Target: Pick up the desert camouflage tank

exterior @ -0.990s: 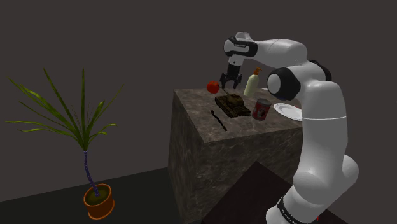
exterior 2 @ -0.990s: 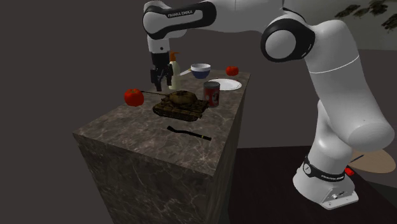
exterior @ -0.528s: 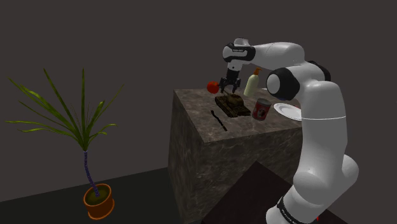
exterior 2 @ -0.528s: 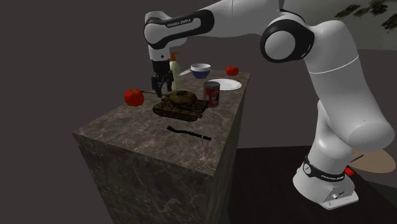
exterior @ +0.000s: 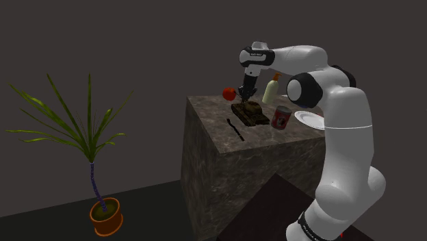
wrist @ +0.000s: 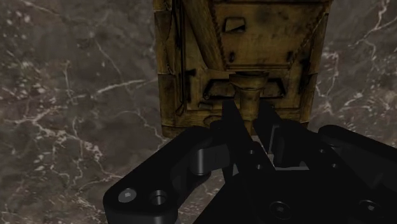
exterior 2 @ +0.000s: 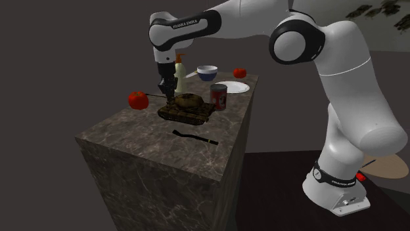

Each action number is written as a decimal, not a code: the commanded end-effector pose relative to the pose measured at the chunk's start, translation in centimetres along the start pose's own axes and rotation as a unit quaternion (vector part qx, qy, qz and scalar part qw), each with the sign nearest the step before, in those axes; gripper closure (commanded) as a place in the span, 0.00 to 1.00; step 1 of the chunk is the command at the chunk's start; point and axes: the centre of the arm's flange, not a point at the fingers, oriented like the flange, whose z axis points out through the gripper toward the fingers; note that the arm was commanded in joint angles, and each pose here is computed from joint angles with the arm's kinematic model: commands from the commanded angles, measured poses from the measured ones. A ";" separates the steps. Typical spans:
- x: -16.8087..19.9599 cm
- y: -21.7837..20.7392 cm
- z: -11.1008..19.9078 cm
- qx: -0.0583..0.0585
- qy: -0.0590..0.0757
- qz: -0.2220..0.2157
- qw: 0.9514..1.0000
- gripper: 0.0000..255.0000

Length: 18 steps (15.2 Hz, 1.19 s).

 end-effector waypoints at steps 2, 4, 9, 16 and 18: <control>0.0 0.0 0.0 0.000 0.000 0.000 1.000 1.00; 0.0 0.0 -1.0 0.000 0.000 0.000 1.000 1.00; -0.1 -0.1 -3.7 0.000 0.000 0.000 1.000 1.00; -0.3 -0.2 -7.4 0.000 0.000 0.000 1.000 1.00; -0.3 -0.2 -8.0 0.000 0.000 0.000 1.000 1.00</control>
